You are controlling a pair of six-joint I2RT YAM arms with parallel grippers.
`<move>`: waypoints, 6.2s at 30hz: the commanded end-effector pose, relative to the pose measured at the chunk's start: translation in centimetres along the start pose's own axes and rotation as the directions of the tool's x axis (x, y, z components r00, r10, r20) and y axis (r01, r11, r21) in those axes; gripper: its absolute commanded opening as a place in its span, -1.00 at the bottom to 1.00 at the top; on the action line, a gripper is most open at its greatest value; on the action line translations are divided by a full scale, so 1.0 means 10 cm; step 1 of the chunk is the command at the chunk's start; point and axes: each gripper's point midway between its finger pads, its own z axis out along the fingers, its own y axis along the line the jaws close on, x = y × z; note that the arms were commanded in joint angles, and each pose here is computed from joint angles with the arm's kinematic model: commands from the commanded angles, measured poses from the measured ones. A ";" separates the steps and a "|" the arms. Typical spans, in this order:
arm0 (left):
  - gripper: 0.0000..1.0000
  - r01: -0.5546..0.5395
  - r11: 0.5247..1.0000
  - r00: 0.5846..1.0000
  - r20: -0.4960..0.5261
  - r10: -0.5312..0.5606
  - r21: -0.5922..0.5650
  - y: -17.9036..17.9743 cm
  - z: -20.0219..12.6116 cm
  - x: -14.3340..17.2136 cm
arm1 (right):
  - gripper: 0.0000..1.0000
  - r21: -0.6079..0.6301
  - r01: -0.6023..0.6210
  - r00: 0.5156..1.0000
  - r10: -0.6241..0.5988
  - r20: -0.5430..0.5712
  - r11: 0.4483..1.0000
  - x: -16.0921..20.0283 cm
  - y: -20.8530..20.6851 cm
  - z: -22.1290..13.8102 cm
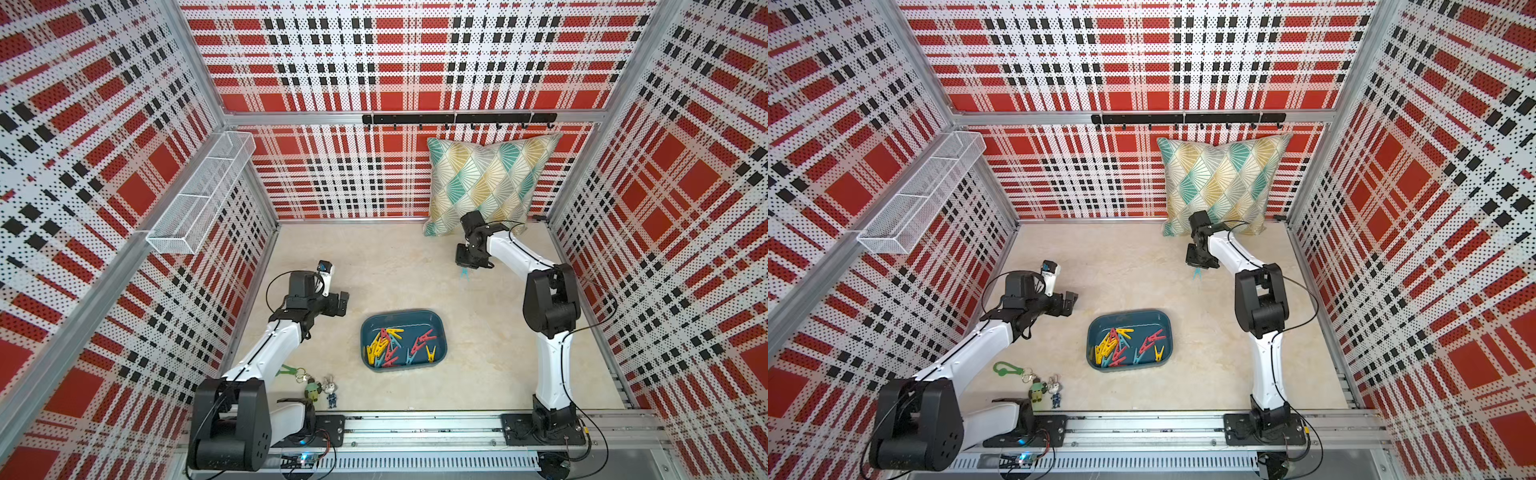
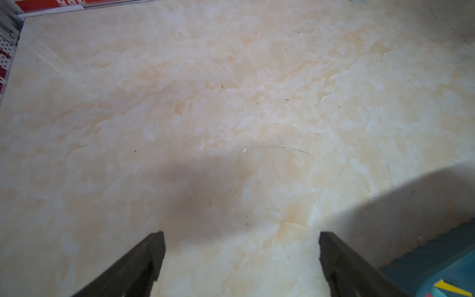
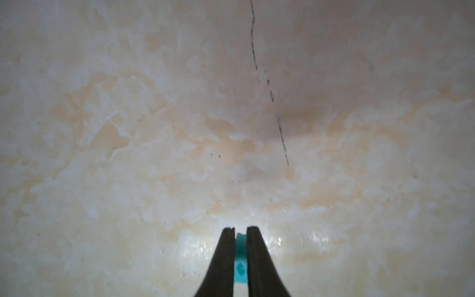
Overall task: Take the clothespins out of the storage box
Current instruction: Place the clothespin at the center of the board, then pick up the clothespin from the storage box, then place the clothespin at the center of the board.
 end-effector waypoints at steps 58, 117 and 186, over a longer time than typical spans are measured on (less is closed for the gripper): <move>0.98 -0.002 1.000 1.000 0.014 0.002 -0.030 0.09 -0.01 -0.05 | -0.32 -0.297 0.681 0.712 -0.700 0.056 0.669 2.48 1.51 -1.09; 0.98 0.003 1.000 1.000 0.016 -0.003 -0.012 0.07 -0.02 -0.05 | -0.61 -0.201 0.717 0.674 -0.738 -0.044 0.667 2.84 1.89 -0.19; 0.99 0.000 1.000 1.000 0.009 0.000 -0.022 0.09 -0.02 -0.04 | -0.91 -0.040 0.084 0.996 -0.084 -0.001 0.996 0.63 -0.33 -0.27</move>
